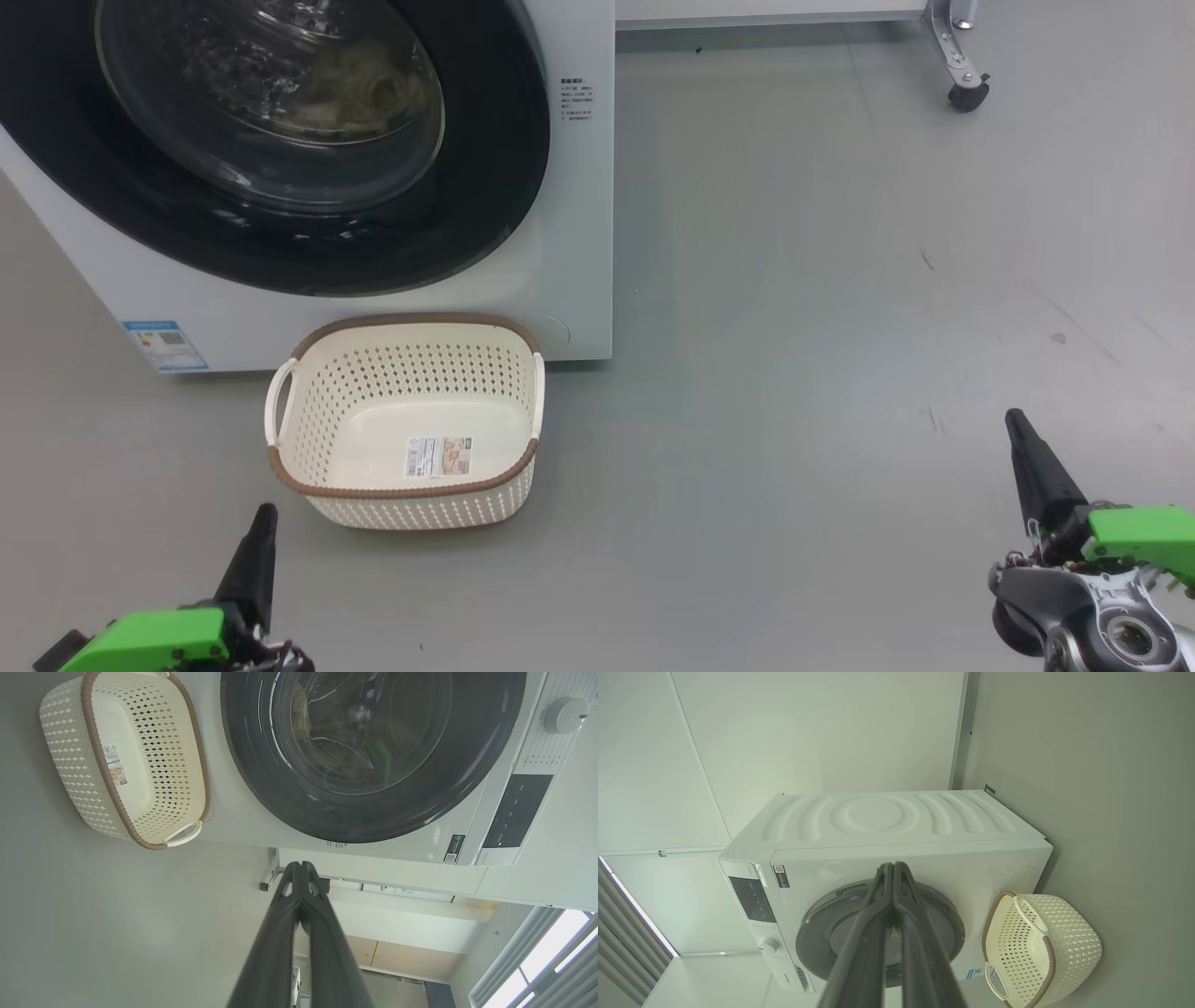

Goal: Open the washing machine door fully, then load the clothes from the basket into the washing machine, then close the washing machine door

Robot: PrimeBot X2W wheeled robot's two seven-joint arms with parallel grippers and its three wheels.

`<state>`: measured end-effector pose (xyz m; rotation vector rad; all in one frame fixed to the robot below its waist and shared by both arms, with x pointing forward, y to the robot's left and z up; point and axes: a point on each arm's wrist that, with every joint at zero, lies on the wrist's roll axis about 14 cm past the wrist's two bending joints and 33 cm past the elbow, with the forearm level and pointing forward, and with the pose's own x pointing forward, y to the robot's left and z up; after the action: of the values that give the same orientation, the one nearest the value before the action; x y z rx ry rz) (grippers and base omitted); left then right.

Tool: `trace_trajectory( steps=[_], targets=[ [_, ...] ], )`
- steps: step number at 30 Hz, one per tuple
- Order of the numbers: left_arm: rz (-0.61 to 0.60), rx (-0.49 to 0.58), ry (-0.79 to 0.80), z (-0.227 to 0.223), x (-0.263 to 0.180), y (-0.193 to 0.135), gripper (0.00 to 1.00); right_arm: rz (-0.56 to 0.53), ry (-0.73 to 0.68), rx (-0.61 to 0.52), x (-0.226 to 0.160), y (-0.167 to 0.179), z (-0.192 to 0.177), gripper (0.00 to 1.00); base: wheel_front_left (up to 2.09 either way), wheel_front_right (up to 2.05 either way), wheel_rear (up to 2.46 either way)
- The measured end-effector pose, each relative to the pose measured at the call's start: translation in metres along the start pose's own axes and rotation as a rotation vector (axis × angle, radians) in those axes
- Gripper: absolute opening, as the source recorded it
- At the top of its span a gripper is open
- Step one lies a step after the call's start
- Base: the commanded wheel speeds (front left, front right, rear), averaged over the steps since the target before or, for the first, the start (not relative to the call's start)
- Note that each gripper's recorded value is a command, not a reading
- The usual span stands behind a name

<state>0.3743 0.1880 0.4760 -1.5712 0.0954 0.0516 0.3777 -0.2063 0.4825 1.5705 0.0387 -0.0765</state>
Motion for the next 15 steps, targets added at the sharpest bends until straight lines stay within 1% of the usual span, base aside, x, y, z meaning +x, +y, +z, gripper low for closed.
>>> trace_trajectory(
  steps=[15],
  targets=[
    [0.0,-0.001,-0.001,0.0002,0.0,0.0,0.0,0.0,0.0,0.0,0.0,0.0,0.0,0.0,0.0,0.0,0.0]
  ],
)
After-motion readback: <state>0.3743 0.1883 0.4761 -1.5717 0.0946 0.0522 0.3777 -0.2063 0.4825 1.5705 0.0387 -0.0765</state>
